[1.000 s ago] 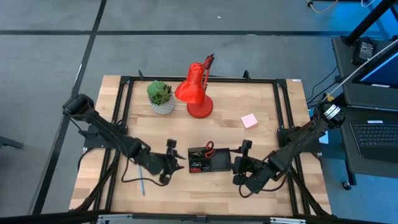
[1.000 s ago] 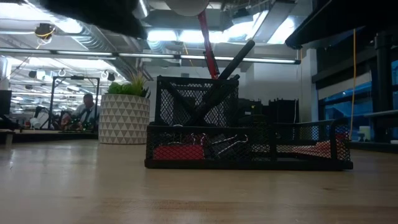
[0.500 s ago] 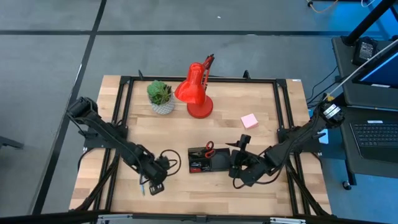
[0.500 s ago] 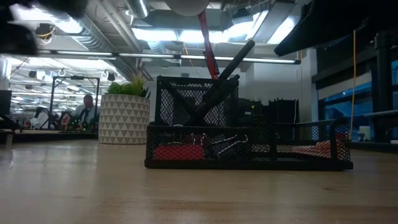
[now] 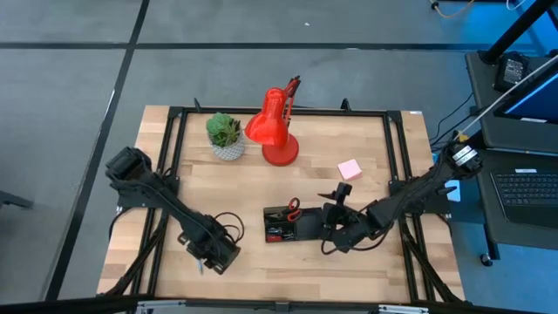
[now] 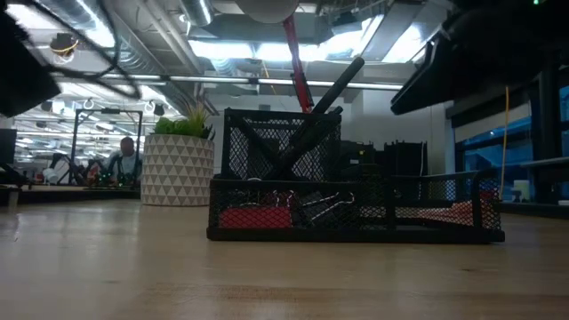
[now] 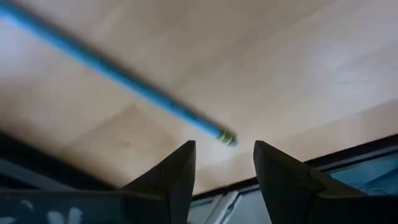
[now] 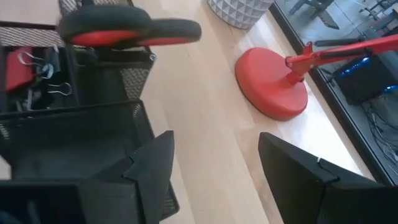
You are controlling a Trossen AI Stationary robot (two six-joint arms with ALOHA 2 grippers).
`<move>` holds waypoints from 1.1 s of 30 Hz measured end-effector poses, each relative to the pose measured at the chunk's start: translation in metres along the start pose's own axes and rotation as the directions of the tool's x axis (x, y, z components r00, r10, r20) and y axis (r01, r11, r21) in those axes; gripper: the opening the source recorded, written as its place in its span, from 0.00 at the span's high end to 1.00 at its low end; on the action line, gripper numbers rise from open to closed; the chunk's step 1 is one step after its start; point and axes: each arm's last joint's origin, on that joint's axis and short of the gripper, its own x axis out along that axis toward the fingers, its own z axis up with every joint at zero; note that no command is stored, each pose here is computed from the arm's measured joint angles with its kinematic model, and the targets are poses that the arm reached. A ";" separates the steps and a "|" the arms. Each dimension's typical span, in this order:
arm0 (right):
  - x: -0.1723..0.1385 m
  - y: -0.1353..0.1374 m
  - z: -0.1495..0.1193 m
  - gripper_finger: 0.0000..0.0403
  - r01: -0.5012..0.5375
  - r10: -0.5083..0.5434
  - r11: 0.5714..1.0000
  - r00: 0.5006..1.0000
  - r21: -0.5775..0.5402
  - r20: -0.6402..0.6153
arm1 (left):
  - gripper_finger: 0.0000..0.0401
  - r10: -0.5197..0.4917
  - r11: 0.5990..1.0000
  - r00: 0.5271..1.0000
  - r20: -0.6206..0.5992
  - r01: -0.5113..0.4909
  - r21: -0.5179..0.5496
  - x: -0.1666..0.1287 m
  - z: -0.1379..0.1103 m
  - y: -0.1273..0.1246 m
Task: Pick and place office supplies into organizer
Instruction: Put the blue pencil into the black desk organizer
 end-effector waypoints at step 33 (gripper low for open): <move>0.003 -0.001 -0.003 0.41 0.001 -0.001 0.999 1.000 -0.033 0.001 | 0.61 0.008 0.985 0.997 -0.082 -0.022 -0.173 0.047 0.006 0.024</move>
